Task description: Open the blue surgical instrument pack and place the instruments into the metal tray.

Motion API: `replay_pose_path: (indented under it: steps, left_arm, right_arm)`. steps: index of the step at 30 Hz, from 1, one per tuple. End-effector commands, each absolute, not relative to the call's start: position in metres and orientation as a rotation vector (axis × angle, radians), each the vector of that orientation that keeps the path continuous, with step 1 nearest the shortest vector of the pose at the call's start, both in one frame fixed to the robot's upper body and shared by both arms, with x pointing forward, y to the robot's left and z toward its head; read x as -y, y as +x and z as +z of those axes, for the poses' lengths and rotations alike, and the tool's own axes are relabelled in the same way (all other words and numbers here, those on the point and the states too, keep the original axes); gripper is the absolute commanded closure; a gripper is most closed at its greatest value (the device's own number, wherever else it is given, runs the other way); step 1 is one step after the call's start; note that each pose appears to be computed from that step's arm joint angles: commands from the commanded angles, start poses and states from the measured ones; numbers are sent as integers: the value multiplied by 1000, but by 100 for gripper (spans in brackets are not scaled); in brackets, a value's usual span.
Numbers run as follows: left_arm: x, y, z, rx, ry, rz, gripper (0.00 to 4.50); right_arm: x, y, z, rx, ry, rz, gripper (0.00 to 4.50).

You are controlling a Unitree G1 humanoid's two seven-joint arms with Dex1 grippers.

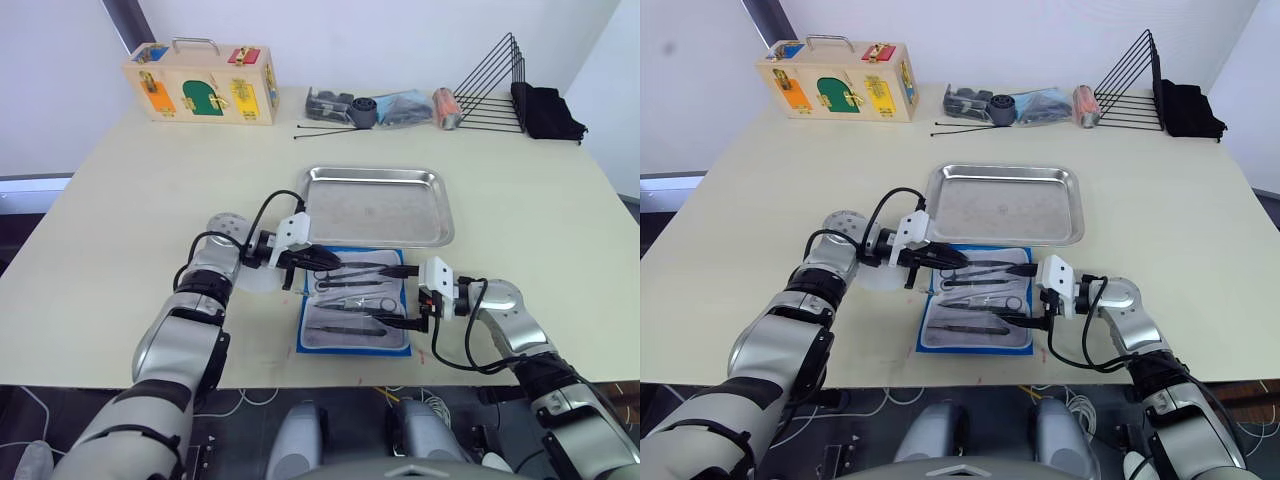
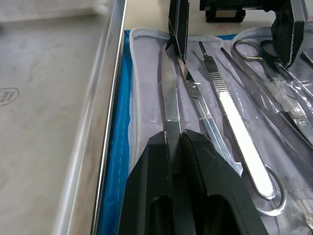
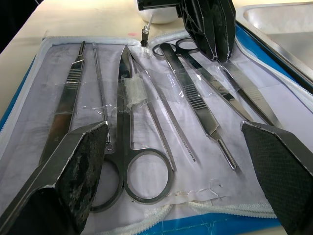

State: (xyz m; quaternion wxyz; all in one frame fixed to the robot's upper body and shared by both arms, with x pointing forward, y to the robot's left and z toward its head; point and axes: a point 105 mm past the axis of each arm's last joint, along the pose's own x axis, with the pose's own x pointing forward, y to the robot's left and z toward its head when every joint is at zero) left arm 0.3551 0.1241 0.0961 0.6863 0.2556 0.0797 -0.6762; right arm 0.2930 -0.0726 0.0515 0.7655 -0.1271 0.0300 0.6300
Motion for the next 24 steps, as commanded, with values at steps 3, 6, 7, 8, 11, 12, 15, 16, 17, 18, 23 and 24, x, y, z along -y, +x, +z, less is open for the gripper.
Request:
replay_pose_path:
  steps: [3,6,7,8,11,12,15,16,17,18,23,24]
  left_arm:
    - [-127,356,102,-189,596,-1520,416]
    - [-125,359,106,-220,631,-1523,416]
    - [-123,360,108,-229,643,-1524,416]
    - [-122,360,109,-240,661,-1527,416]
    - [-120,360,112,-264,692,-1536,416]
    - [-120,360,113,-275,696,-1538,416]
    - [-121,359,118,-311,723,-1542,416]
    - [-121,359,121,-320,733,-1539,416]
    - [-121,359,123,-324,739,-1535,416]
    - [-121,359,125,-326,742,-1532,416]
    - [-121,359,135,-360,778,-1511,416]
    - [-121,359,136,-366,785,-1511,416]
  right_arm:
    - [85,277,2,-302,-283,1348,0]
    - [86,276,0,-325,-280,1348,0]
    - [86,276,-1,-332,-280,1346,0]
    - [86,277,-1,-336,-281,1346,0]
    - [86,277,-2,-340,-282,1343,0]
    - [86,277,-2,-340,-282,1343,0]
    - [86,277,-2,-342,-279,1341,0]
    - [86,277,-2,-344,-278,1340,0]
    - [86,277,-2,-345,-277,1341,0]
    - [86,277,-2,-346,-277,1341,0]
    - [86,276,-4,-363,-274,1345,0]
    - [86,276,-4,-367,-275,1345,0]
